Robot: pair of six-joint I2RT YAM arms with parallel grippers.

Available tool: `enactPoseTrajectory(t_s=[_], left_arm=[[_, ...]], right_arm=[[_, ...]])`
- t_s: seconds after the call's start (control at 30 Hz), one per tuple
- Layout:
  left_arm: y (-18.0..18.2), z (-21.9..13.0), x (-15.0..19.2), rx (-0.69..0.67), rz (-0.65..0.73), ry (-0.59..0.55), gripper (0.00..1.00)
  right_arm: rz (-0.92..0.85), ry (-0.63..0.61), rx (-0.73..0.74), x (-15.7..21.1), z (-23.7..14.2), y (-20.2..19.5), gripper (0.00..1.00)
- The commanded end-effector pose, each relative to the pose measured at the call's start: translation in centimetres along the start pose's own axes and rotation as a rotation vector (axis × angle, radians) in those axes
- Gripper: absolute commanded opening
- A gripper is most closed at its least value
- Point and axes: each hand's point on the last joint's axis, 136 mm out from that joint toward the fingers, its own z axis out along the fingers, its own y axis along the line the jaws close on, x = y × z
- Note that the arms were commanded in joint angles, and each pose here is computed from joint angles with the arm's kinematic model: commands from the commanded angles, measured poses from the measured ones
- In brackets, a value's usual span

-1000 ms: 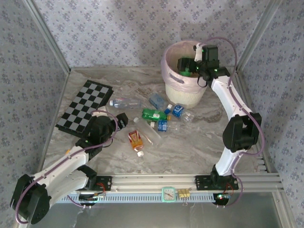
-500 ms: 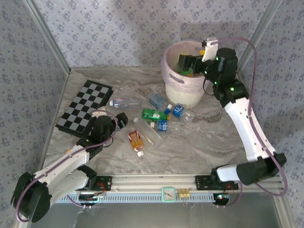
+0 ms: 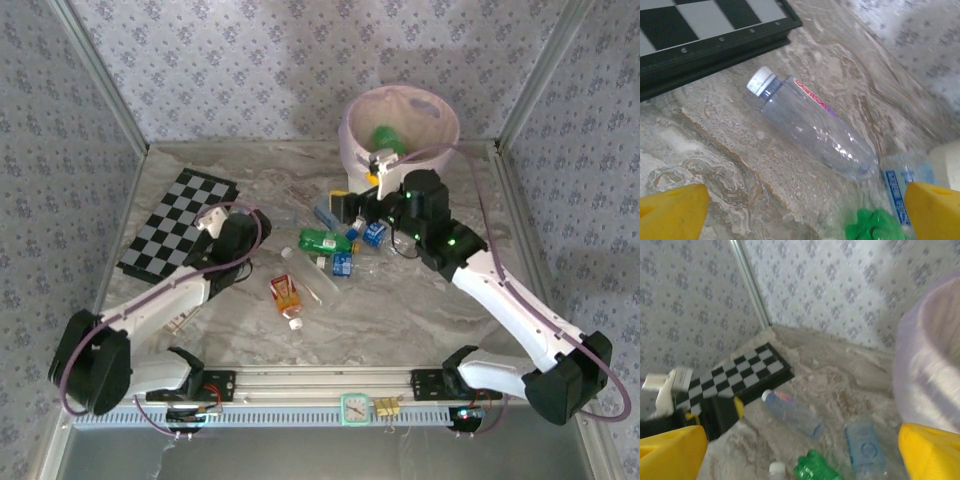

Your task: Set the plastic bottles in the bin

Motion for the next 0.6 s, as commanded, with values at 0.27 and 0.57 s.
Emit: enactPoseTrajectory(t_s=[0.27, 0.57], left_arm=[[-0.6, 4.0, -1.4, -0.298, -0.254, 0.016, 0.99], [-1.3, 8.1, 0.8, -0.439, -0.424, 0.201, 0.97]], right_arm=[[-0.035, 0.008, 0.126, 2.6, -0.9, -1.3, 1.0], [-0.057, -0.004, 0.215, 3.0, -3.2, -2.9, 1.0]])
